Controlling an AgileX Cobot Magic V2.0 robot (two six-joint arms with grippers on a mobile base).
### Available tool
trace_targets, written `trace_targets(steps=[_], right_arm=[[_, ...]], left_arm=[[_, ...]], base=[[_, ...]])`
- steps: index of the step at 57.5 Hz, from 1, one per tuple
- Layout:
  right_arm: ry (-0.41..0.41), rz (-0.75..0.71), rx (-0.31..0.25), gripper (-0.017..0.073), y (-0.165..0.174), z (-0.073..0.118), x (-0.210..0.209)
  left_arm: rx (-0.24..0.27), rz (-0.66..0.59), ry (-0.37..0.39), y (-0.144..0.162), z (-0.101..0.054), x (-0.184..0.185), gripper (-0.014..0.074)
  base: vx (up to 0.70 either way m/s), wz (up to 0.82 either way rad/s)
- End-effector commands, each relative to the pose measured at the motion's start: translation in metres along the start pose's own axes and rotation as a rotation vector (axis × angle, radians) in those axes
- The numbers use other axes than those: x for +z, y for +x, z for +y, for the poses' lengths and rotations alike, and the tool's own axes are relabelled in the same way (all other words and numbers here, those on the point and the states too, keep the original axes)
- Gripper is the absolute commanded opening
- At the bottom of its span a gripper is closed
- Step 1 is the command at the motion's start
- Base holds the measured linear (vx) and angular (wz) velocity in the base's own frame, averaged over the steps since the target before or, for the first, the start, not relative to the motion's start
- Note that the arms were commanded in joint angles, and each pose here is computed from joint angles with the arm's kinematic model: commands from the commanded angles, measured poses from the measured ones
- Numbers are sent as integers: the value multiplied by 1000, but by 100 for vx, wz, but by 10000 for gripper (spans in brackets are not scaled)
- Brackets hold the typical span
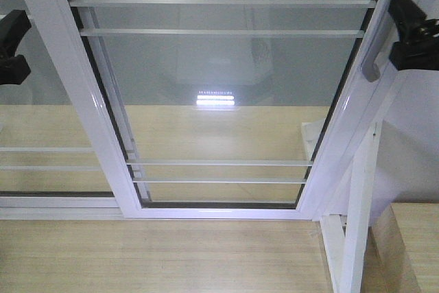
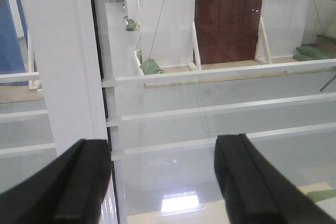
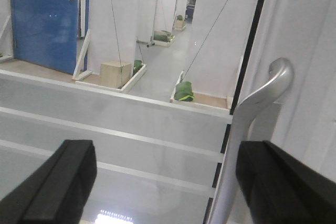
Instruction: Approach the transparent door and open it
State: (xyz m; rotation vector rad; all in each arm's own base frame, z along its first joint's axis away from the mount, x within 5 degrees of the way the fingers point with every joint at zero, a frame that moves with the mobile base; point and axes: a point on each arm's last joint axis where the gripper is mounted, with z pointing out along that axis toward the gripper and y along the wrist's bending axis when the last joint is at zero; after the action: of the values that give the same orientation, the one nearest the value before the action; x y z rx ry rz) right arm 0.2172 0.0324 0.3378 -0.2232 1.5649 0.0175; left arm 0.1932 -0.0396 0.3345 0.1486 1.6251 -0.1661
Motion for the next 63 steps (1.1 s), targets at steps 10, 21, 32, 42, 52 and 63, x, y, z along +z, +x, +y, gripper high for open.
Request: trace_targets(steps=[10, 21, 32, 42, 52, 63], right_arm=[[122, -152, 38, 592, 8, -10, 46], [210, -95, -21, 592, 13, -17, 73], [207, -81, -107, 592, 6, -18, 98], [248, -38, -105, 592, 9, -35, 109], [295, 9, -3, 586, 16, -56, 107], [289, 41, -3, 578, 29, -57, 114]], left_arm=[[-11, -120, 3, -22, -1, -3, 545], [-8, -120, 3, -22, -1, -3, 545], [-8, -113, 3, -21, -1, -3, 545], [-8, -97, 3, -20, -1, -2, 545], [-7, -80, 3, -18, -1, -2, 545], [-3, -75, 3, -18, -1, -2, 545]], base=[[0, 0], [0, 0], [0, 0], [0, 0], [0, 0], [0, 0]])
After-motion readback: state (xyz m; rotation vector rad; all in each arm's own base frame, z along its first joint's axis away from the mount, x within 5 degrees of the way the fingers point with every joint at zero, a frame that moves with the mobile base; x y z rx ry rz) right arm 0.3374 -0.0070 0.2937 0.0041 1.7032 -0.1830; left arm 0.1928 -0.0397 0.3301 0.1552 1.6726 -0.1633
